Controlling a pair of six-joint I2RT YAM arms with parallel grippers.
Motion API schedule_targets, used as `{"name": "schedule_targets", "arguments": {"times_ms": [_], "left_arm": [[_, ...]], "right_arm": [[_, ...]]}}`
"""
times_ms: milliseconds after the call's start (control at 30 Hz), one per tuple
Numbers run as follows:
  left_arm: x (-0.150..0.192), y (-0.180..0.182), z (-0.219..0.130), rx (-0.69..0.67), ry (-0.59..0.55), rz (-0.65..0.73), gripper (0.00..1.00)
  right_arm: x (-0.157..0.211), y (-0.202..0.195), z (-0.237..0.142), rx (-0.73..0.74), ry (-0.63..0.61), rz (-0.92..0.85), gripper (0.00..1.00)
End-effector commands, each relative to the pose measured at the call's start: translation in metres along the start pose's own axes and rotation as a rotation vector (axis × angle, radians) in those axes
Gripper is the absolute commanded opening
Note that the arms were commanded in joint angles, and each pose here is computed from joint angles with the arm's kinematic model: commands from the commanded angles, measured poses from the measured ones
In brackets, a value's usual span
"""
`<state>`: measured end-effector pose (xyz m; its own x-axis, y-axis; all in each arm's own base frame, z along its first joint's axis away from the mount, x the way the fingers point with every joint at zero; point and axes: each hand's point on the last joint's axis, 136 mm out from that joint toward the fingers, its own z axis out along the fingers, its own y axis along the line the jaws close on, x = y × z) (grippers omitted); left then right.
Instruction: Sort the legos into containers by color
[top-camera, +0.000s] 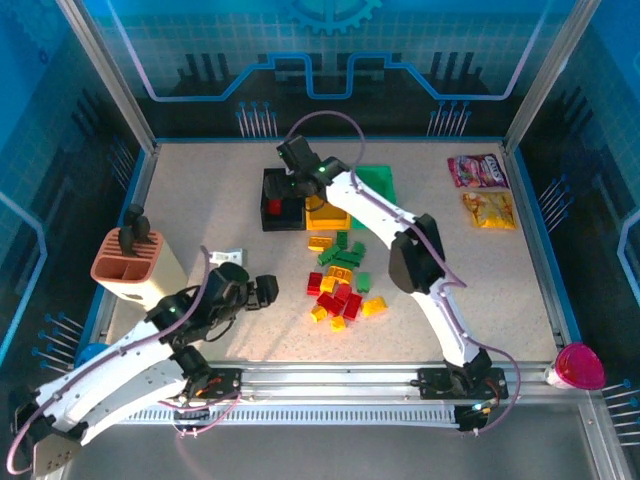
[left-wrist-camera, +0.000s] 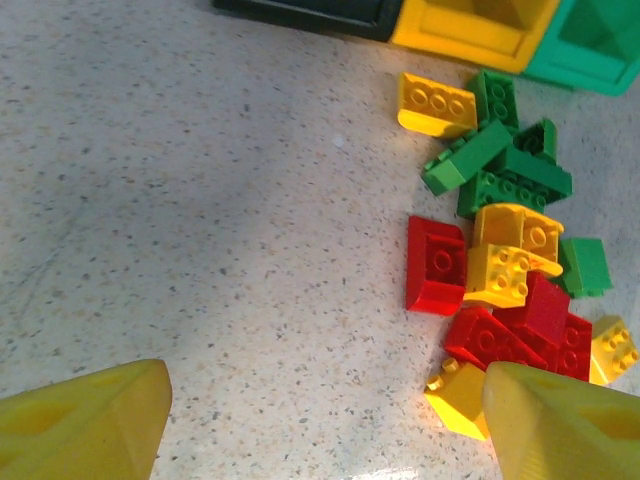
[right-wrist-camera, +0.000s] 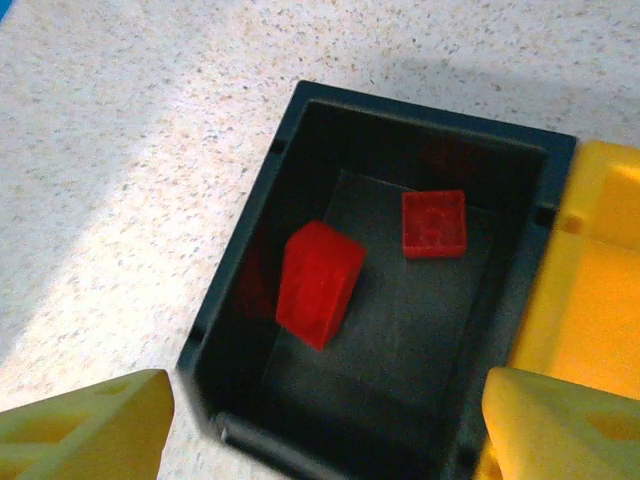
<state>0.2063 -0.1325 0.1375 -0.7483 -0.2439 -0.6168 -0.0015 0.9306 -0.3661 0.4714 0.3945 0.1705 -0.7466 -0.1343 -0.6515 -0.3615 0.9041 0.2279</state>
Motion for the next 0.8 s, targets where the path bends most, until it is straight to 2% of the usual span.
{"name": "schedule_targets", "arguments": {"times_ms": [0, 100, 233, 333, 433, 767], "left_arm": [[-0.008, -0.022, 0.006, 0.029, -0.005, 0.065, 0.82], [-0.001, -0.040, 0.019, 0.055, 0.039, 0.107, 0.82], [0.008, -0.060, 0.039, 0.081, 0.101, 0.143, 0.76], [0.014, -0.066, 0.055, 0.059, 0.150, 0.175, 0.70], [0.021, -0.066, 0.071, 0.007, 0.204, 0.208, 0.70], [0.034, -0.070, 0.116, -0.089, 0.298, 0.291, 0.68]], "right_arm": [[-0.044, 0.023, -0.081, -0.115, -0.181, 0.001, 0.81], [-0.031, 0.017, -0.105, -0.121, -0.181, -0.009, 0.81], [-0.008, 0.006, -0.130, -0.129, -0.183, -0.021, 0.81], [0.013, -0.007, -0.143, -0.117, -0.186, -0.009, 0.81], [0.032, -0.023, -0.154, -0.108, -0.191, 0.025, 0.81], [0.095, -0.067, -0.163, -0.064, -0.159, 0.119, 0.80]]}}
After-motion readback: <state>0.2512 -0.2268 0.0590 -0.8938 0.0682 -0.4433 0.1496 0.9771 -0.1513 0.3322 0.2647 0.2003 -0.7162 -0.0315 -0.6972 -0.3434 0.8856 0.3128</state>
